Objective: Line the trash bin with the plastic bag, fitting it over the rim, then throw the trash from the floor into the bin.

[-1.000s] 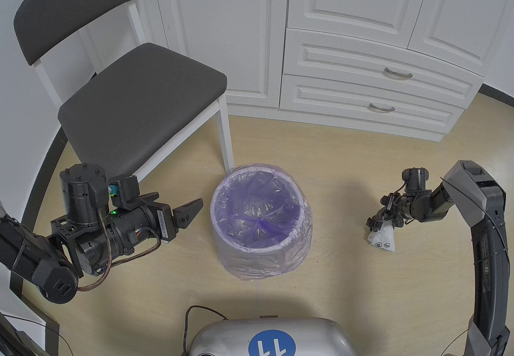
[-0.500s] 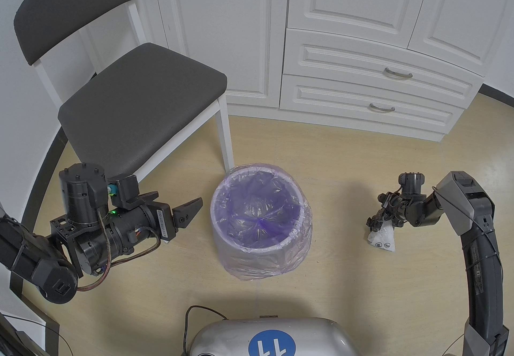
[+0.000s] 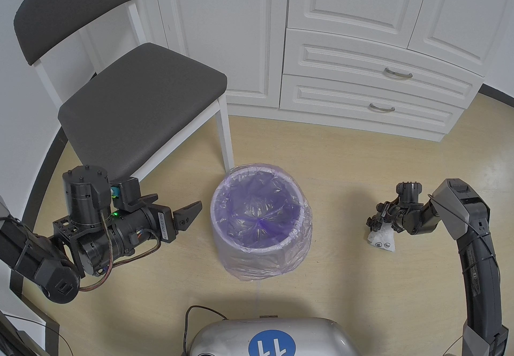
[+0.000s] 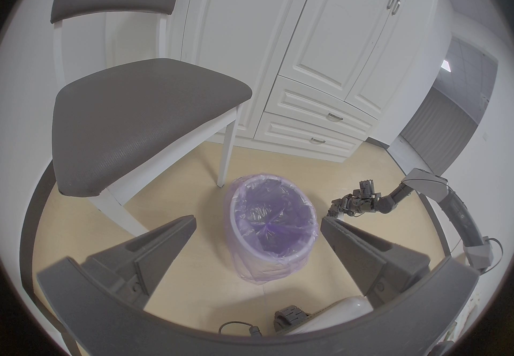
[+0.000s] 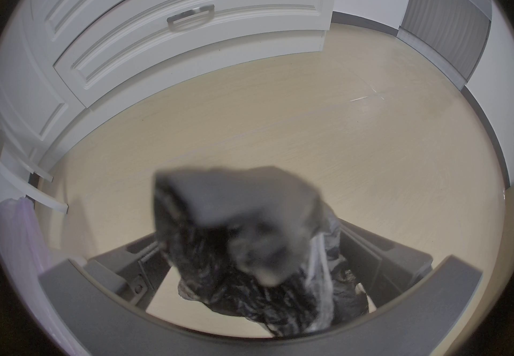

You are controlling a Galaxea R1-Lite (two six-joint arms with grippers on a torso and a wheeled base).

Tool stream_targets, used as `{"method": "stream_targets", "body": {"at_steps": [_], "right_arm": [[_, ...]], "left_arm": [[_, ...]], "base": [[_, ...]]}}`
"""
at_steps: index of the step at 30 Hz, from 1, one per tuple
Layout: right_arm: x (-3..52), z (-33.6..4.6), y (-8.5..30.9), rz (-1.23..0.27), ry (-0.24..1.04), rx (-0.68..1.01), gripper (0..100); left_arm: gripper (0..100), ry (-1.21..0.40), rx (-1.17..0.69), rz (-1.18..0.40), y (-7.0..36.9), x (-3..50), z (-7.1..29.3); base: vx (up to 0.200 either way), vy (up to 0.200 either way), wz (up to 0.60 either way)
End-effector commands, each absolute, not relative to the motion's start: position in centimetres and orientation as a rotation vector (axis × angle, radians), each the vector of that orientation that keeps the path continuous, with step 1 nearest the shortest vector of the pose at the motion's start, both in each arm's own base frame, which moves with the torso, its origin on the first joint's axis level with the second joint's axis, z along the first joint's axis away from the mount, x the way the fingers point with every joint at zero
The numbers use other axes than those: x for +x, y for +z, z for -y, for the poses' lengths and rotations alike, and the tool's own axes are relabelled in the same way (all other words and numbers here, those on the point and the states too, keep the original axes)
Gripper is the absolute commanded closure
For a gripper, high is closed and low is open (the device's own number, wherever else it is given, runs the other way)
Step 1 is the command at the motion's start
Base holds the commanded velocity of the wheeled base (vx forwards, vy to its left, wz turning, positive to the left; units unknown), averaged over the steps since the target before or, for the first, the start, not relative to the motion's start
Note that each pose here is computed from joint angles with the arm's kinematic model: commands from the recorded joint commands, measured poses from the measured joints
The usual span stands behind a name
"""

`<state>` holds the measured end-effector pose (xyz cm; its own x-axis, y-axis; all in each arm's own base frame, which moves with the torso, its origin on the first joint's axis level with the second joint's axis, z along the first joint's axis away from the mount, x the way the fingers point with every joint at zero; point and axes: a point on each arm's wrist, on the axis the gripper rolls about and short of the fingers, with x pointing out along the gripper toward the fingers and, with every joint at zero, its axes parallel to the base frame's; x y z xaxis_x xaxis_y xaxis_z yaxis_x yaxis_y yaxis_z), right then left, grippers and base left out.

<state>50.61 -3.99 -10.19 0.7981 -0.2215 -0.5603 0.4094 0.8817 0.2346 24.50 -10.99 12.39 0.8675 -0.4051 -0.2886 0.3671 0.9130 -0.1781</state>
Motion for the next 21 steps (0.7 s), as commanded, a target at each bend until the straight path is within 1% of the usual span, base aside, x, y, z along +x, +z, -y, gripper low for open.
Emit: {"method": "stream_targets", "body": {"at_steps": [1,13,14,21], "right_arm": [[50.58,4.02,-10.4,-0.557,-0.348,0.358,0],[50.61,4.1,-10.4,-0.568,-0.351,0.361,0],[50.6,4.02,-10.42,-0.573,-0.351,0.361,100],[50.75,4.04,-10.63,-0.638,-0.373,0.366,100]], "left_arm": [[0,-0.405,-0.119,-0.328,12.38,24.49,10.98],[0,-0.403,-0.116,-0.332,12.27,24.46,10.97],[0,-0.402,-0.113,-0.332,12.23,24.54,10.96],[0,-0.395,-0.103,-0.326,12.32,24.56,10.7]], "base": [[0.0,0.0,0.0],[0.0,0.0,0.0],[0.0,0.0,0.0],[0.0,0.0,0.0]]}}
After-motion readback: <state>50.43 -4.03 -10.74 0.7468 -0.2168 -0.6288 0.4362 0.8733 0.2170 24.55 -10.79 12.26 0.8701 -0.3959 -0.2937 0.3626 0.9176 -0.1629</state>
